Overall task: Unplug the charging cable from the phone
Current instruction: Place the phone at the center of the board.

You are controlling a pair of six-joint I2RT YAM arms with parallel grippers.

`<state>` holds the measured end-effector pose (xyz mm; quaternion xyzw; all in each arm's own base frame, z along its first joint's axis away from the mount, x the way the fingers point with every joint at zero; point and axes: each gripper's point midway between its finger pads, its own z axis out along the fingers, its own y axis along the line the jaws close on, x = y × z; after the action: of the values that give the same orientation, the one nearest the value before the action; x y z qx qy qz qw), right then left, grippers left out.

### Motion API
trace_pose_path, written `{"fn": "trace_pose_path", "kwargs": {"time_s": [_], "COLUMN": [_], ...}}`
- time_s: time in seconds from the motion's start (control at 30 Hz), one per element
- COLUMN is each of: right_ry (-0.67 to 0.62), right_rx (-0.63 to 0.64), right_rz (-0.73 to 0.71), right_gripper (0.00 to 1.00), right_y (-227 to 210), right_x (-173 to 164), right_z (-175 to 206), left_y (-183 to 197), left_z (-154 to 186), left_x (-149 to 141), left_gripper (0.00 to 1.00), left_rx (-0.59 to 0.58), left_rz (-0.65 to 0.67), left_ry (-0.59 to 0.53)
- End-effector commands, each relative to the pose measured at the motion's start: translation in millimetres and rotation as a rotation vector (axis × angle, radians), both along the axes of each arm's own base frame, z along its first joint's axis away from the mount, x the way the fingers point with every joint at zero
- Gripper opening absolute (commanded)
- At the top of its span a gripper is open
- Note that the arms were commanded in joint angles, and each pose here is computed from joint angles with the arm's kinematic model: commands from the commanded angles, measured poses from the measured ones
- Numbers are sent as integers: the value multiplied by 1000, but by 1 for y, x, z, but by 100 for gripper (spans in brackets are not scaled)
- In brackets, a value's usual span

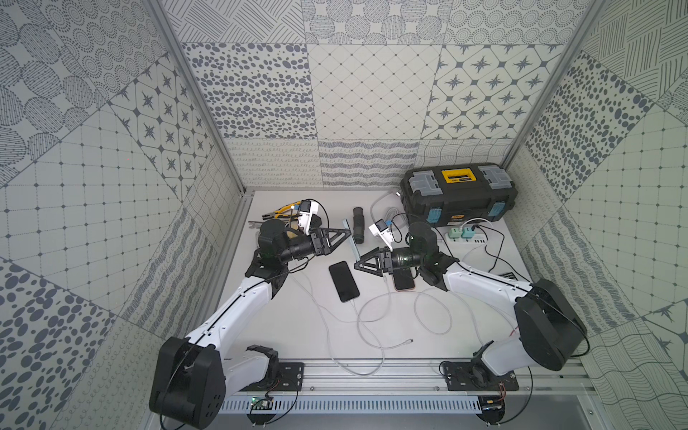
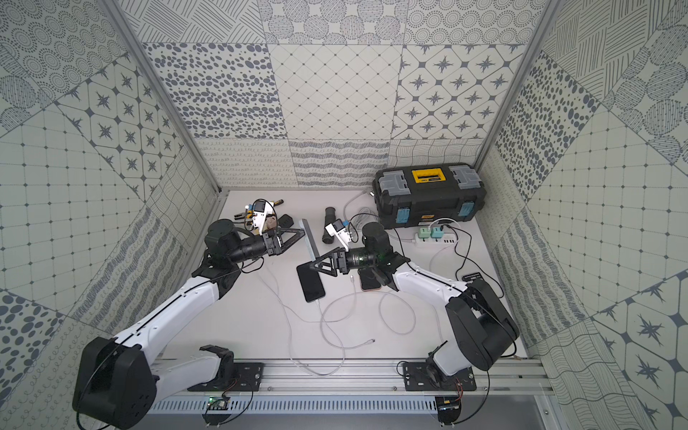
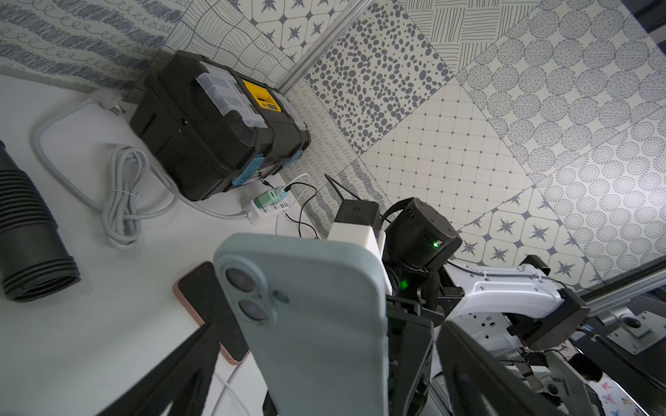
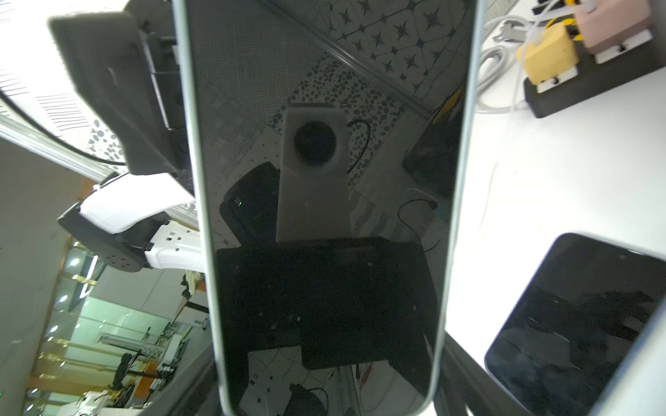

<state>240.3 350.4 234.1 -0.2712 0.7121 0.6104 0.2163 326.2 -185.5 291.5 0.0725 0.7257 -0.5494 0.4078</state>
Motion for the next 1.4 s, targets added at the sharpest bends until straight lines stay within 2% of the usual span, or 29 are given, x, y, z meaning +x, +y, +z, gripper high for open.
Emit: {"fn": "trace_pose_path", "kwargs": {"time_s": [0.0,0.23,0.57,0.73,0.87,1.0,1.37], "right_ry": [-82,-44,-21,-40,-62,-60,-25], "right_rx": [-31,-229,-554,-752,-863,-951,-1091], "right_rz": [-84,-239,-434,-518,-570,-595,-617], "right_gripper": [33,29,28,28,29,30,36], "right_y": [-9,-23,-44,-49,-52,-49,-44], "right_x": [9,27,40,42,43,42,46], "right_z": [2,-37,-87,-109,-120,-133,-164], "left_y": [23,37,44,47,50,51,55], "left_z": [-22,-33,-39,-40,-42,-42,-44], "left_x": [14,19,23,23,24,25,24], "left_gripper": [98,98,98,98,98,98,98], "left_rx": [154,208,224,226,228,227,226], "left_rz": [169,265,305,318,333,344,355], "left_ry": [0,30,53,59,64,70,74]}}
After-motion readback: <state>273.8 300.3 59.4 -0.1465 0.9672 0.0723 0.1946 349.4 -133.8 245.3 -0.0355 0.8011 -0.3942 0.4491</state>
